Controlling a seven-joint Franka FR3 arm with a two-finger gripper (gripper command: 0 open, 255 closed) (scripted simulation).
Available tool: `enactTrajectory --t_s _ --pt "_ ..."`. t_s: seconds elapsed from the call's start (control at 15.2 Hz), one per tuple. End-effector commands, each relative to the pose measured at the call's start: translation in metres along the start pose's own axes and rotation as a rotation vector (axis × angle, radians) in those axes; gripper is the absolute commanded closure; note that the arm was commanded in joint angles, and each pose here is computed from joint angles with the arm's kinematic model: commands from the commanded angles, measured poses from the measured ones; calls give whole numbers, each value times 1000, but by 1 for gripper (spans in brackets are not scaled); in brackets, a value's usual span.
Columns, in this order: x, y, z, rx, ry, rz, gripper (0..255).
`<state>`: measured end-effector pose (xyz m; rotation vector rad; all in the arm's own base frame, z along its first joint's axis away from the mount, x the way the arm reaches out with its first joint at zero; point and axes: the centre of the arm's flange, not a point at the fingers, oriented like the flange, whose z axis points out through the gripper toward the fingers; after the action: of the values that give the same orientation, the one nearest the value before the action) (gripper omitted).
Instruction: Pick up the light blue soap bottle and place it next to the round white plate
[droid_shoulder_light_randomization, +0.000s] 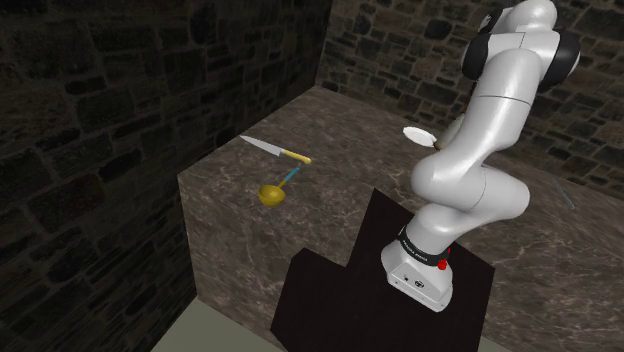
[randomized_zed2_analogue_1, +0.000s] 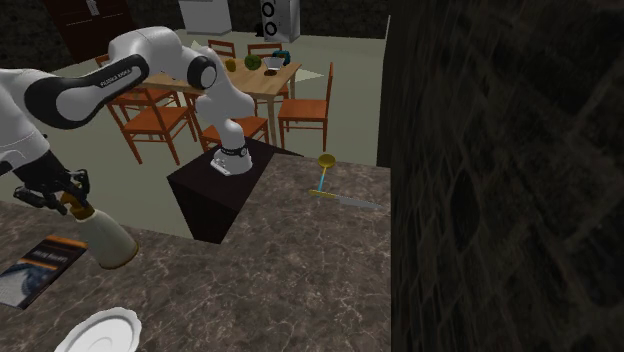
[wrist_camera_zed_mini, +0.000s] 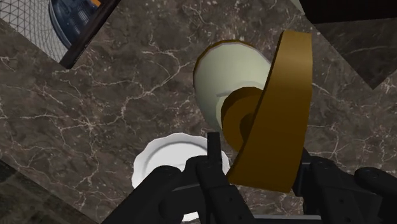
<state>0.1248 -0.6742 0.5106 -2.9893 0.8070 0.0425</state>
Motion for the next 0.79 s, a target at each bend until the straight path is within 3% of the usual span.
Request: enactTrajectory --t_s 0.0,0.73 --pt "-7 29 0 0 1 -2 255" --pt "-5 31 58 0 1 -2 255"
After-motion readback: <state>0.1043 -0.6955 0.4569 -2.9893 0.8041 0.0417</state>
